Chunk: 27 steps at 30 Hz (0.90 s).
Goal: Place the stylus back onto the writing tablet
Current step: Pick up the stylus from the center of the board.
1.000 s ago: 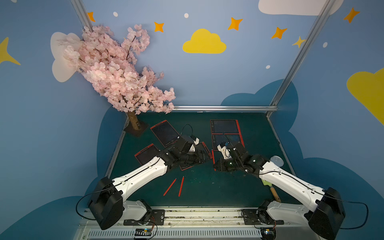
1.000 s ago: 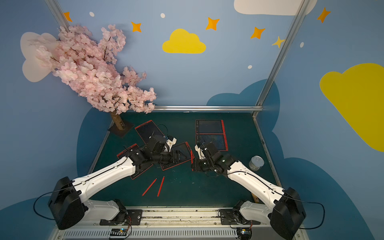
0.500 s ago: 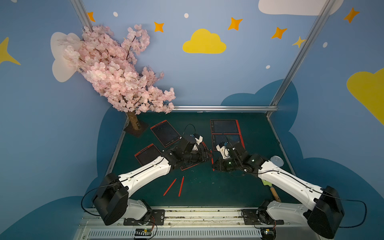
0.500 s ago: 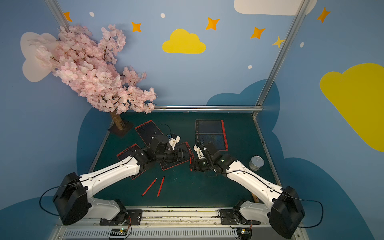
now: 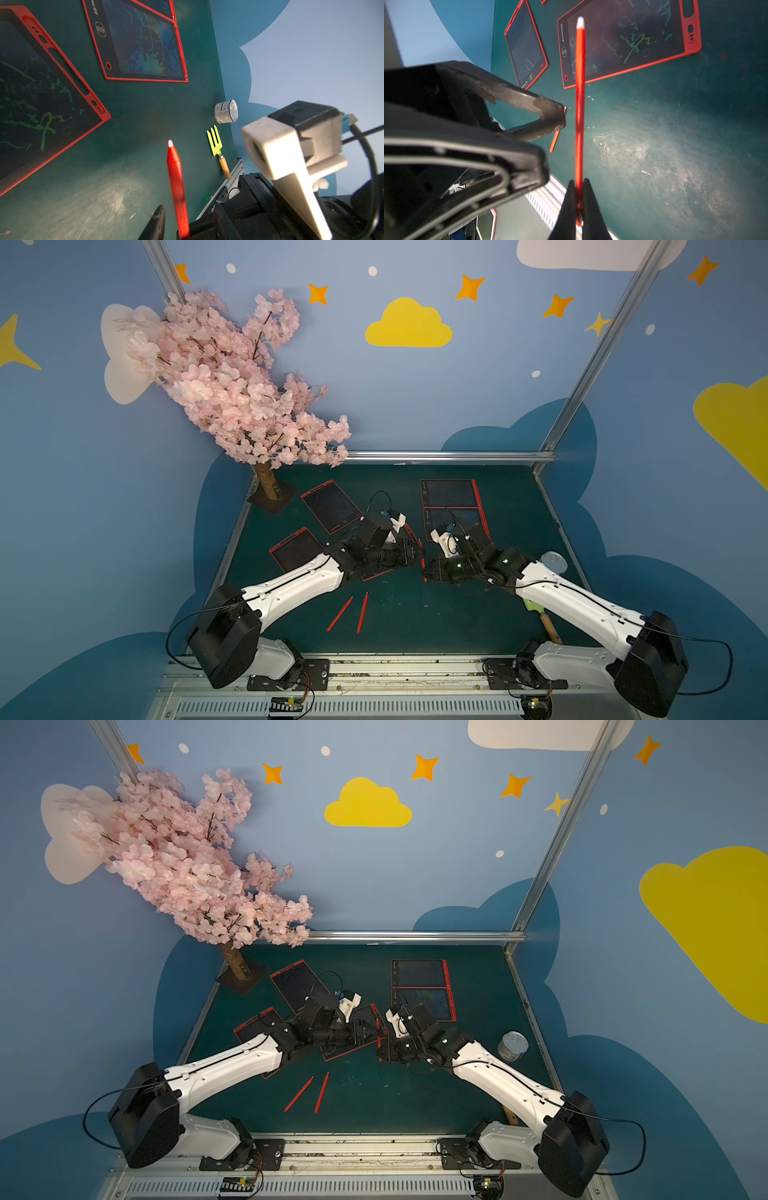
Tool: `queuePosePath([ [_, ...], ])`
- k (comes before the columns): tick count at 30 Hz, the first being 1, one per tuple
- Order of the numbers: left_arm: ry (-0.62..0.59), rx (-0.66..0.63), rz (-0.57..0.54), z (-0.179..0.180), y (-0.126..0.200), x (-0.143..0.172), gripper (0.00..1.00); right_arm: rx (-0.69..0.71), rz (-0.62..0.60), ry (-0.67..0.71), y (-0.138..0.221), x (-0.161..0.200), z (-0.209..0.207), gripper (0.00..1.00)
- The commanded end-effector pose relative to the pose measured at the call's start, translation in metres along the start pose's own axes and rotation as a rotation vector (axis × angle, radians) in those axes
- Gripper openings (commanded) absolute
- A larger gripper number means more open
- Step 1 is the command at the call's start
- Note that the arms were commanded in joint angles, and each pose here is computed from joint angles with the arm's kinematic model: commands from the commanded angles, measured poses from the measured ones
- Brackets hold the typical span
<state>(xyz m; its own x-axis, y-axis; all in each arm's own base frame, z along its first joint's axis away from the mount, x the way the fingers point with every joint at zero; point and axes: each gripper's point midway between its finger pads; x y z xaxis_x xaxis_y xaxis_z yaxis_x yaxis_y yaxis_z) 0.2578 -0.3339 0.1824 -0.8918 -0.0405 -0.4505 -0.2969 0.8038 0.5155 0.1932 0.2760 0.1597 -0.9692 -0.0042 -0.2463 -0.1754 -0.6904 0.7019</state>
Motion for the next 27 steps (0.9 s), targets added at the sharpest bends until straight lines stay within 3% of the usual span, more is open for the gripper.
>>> queuePosePath([
  [1, -0.015, 0.003, 0.001, 0.0000, -0.0032, 0.0020, 0.38, -0.018, 0.003, -0.003, -0.0003, 0.0024, 0.0013, 0.00],
  [27, -0.001, 0.000, 0.008, 0.0028, -0.0091, 0.0045, 0.35, -0.048, -0.001, 0.010, 0.0043, 0.0060, 0.0056, 0.00],
])
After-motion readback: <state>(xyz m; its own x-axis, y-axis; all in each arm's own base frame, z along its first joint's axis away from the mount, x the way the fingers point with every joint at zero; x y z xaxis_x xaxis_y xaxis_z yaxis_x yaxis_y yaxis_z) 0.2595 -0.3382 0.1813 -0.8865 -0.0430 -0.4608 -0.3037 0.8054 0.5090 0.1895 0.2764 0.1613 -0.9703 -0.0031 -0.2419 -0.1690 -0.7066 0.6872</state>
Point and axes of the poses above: each gripper's point midway between its finger pads, its own y axis back along the fingers, its own z axis along the line the jaws close on, x = y × z, and after that the axes turned 7 degrees about -y, right-handed
